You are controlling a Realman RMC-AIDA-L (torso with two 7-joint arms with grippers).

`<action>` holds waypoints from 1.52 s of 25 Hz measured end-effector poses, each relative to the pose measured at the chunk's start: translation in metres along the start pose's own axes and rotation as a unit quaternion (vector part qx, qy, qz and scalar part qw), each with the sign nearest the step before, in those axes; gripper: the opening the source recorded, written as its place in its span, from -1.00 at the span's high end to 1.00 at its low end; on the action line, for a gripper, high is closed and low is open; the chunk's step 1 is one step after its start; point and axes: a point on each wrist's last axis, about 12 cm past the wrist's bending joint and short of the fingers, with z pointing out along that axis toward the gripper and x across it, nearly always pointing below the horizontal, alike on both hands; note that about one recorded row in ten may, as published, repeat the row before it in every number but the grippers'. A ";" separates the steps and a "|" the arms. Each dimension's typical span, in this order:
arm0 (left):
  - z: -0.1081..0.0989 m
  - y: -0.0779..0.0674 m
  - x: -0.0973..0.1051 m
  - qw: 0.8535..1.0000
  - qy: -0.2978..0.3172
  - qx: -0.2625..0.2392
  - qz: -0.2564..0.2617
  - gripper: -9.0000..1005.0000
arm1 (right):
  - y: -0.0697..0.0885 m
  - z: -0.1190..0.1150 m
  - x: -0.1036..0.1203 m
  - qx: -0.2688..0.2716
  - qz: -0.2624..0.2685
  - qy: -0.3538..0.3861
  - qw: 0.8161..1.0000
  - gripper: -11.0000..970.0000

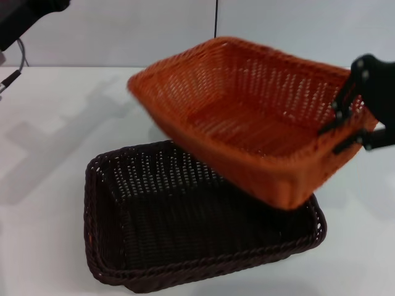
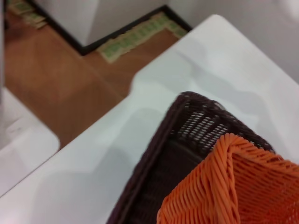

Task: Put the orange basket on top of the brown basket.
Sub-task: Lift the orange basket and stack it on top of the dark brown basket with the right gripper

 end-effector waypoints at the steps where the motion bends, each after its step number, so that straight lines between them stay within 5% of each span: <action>1: -0.002 0.001 0.000 1.000 -0.003 -0.004 -0.002 -0.67 | 0.001 0.002 0.000 -0.009 -0.009 0.002 1.000 0.57; 9: -0.024 0.019 -0.016 0.998 -0.048 -0.047 0.003 -0.67 | 0.011 0.013 -0.002 -0.046 -0.103 0.004 0.994 0.56; 20: -0.026 0.017 -0.011 0.998 -0.047 -0.046 -0.001 -0.67 | 0.016 0.027 -0.004 -0.071 -0.249 -0.019 0.966 0.55; 38: -0.031 0.020 -0.009 0.997 -0.050 -0.055 -0.001 -0.67 | 0.006 0.013 0.007 -0.040 -0.336 -0.066 0.939 0.53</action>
